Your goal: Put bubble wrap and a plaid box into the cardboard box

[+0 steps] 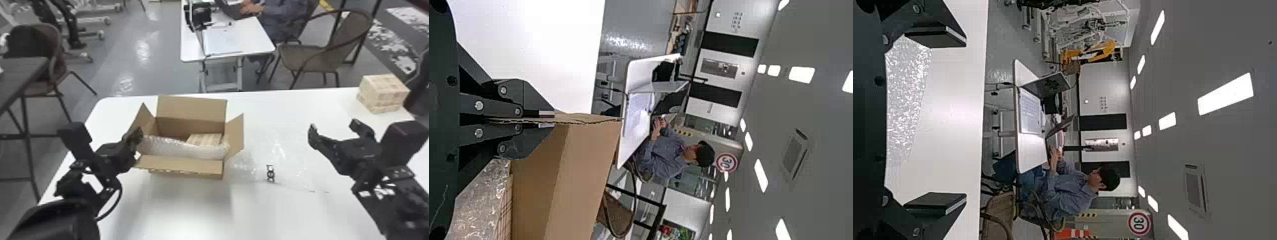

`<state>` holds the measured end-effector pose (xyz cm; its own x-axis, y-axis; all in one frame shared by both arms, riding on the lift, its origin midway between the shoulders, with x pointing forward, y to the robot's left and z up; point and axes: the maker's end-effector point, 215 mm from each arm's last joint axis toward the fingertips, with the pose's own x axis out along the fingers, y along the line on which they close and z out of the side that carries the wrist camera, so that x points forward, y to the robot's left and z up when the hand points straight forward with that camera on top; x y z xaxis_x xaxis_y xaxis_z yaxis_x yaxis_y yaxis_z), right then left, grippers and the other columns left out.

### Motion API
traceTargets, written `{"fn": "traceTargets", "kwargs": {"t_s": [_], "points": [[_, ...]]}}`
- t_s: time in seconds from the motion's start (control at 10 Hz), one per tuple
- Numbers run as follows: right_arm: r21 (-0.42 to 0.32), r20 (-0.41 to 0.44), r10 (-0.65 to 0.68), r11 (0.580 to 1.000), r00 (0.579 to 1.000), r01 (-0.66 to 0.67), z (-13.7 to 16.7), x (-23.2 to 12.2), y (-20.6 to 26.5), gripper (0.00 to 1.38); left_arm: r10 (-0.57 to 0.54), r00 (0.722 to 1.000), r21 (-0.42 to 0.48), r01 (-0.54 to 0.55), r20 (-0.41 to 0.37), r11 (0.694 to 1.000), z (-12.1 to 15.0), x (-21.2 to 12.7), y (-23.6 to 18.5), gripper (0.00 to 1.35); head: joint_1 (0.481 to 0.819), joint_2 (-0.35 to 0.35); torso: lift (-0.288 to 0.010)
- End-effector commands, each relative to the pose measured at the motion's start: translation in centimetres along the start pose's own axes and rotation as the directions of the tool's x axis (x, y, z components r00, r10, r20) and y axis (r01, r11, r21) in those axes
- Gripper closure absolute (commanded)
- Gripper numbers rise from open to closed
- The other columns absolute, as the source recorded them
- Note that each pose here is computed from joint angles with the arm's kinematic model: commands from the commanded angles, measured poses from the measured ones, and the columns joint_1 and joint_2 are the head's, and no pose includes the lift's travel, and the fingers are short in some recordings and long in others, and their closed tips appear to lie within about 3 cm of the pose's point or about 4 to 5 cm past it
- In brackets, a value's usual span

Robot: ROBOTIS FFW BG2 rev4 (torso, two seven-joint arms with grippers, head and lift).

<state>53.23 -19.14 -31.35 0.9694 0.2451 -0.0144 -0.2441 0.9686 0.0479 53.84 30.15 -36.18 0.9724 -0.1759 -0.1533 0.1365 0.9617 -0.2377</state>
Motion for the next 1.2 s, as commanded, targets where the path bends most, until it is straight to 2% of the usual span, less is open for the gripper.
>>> {"fn": "traceTargets", "kwargs": {"t_s": [0.0,0.2,0.5,0.7,0.8,0.9,1.1], "points": [[0.001,-0.002,0.002,1.0,1.0,-0.002,0.0,-0.1,0.0,0.19,0.035,0.999,-0.052,-0.036,-0.019,0.998,-1.7,-0.1,1.1,1.21,0.695,0.108,-0.108],[0.001,-0.006,0.009,1.0,1.0,-0.009,-0.2,-0.1,0.2,0.19,0.093,0.996,-0.143,-0.091,0.008,0.986,-2.5,0.0,2.3,1.21,0.695,0.125,-0.108],[0.005,-0.013,0.011,1.0,1.0,-0.01,-0.5,-0.2,0.3,0.2,0.289,0.95,-0.23,-0.256,0.122,0.939,-1.7,-1.2,5.6,1.21,0.695,0.153,-0.108],[0.006,-0.016,0.013,1.0,1.0,-0.012,-0.6,-0.2,0.4,0.19,0.431,0.879,-0.29,-0.365,0.205,0.884,-0.4,-3.7,7.7,1.21,0.695,0.181,-0.108],[0.01,-0.018,0.013,1.0,1.0,-0.012,-0.7,-0.3,0.4,0.19,0.462,0.852,-0.298,-0.387,0.248,0.873,0.4,-4.8,8.0,1.21,0.695,0.199,-0.108],[0.012,-0.021,0.013,1.0,1.0,-0.012,-0.8,-0.3,0.4,0.19,0.513,0.811,-0.318,-0.425,0.282,0.847,1.1,-5.9,8.0,1.21,0.695,0.206,-0.108],[0.013,-0.026,0.019,1.0,0.999,-0.019,-0.9,-0.2,0.5,0.19,0.61,0.741,-0.377,-0.5,0.281,0.78,0.3,-7.8,8.4,1.21,0.695,0.227,-0.108]]}}
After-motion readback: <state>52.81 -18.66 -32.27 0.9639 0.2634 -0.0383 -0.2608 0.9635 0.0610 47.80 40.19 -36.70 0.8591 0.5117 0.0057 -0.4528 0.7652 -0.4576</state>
